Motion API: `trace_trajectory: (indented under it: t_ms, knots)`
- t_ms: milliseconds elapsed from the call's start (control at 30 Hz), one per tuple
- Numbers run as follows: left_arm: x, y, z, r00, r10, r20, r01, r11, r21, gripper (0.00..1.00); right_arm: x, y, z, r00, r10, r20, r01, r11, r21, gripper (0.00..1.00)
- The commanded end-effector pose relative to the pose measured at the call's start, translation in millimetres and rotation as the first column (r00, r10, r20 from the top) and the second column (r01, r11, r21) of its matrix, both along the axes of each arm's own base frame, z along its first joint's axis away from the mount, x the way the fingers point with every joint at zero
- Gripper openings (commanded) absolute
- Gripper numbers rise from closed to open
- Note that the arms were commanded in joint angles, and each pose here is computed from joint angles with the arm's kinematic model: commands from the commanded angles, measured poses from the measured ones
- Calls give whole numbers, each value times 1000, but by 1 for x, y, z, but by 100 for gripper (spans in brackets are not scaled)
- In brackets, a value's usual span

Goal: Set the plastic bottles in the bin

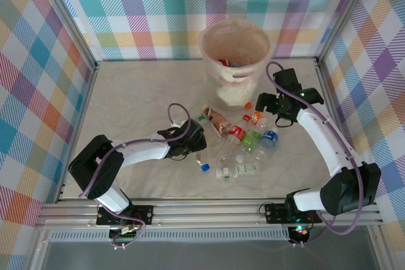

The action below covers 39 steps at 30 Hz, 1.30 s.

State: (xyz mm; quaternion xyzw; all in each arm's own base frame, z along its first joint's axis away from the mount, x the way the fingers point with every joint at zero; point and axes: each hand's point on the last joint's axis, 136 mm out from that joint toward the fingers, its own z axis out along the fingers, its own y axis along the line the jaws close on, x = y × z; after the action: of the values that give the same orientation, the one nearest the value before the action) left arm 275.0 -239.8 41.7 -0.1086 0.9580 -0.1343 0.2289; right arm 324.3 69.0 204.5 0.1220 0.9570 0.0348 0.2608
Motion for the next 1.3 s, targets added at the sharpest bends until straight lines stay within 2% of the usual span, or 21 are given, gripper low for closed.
trace_trajectory:
  t_ms: [0,300,500,700,900,1033,1133,1267]
  knots:
    - [-10,13,-14,999,30,-36,-29,999,40,79,-4,5,5,1000,-1,20,1,999,37,100]
    - [-25,30,-32,993,63,-101,-59,997,45,79,-3,10,9,999,3,39,-6,998,65,100]
    - [-21,33,-28,994,70,-87,-66,997,48,56,0,17,10,999,16,46,-20,996,92,100]
    - [-14,45,-10,998,60,-29,-56,991,120,50,2,25,12,998,39,55,-45,991,127,100]
    - [1,59,37,992,31,123,-51,985,164,43,2,34,14,995,70,66,-80,983,166,100]
    - [16,62,84,967,-30,254,-15,985,173,41,2,37,14,994,77,74,-89,979,181,100]
    - [29,60,129,927,-83,366,22,986,168,40,0,36,13,995,74,74,-86,980,180,100]
    - [47,54,193,842,-141,520,67,985,157,39,-1,37,11,995,75,72,-87,979,186,100]
